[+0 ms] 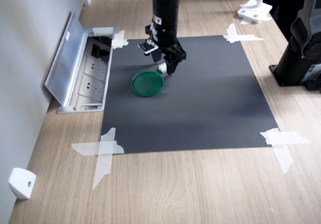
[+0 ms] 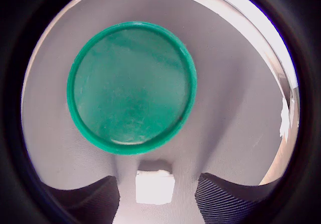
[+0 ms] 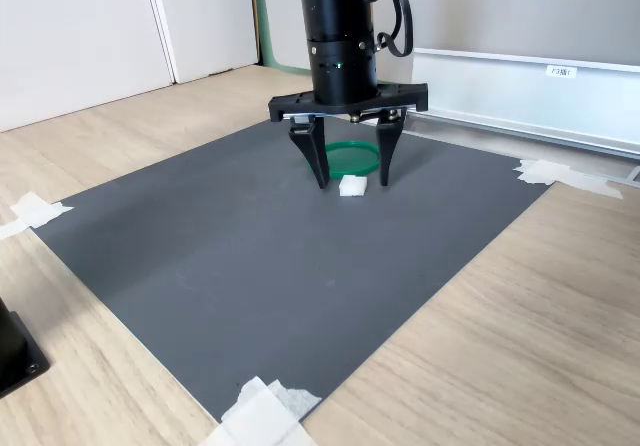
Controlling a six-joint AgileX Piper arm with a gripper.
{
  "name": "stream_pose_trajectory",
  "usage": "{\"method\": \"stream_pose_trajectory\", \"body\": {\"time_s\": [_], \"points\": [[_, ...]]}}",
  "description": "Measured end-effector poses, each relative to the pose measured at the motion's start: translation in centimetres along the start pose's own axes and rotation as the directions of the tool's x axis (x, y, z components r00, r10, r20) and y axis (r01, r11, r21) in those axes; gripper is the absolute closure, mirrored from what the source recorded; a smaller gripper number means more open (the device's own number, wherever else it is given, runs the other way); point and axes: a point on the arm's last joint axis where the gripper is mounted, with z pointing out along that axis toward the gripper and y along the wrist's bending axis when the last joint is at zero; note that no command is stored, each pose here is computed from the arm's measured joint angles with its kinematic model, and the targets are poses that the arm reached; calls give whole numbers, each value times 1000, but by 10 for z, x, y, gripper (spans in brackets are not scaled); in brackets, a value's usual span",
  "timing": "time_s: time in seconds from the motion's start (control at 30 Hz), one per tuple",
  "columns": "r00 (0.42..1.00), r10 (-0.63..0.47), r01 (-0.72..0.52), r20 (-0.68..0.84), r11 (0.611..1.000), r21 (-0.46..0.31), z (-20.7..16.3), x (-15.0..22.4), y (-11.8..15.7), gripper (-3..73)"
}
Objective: Grasp a white terminal and put it on the green lid.
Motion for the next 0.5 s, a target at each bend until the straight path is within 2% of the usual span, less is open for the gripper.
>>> {"method": "stream_pose_trajectory", "body": {"time_s": [0.37,0.5], "points": [[1000,25,-25,-17,1000,-18,9,0,1,148],[999,37,-38,-9,999,-23,9,-1,1,209]]}}
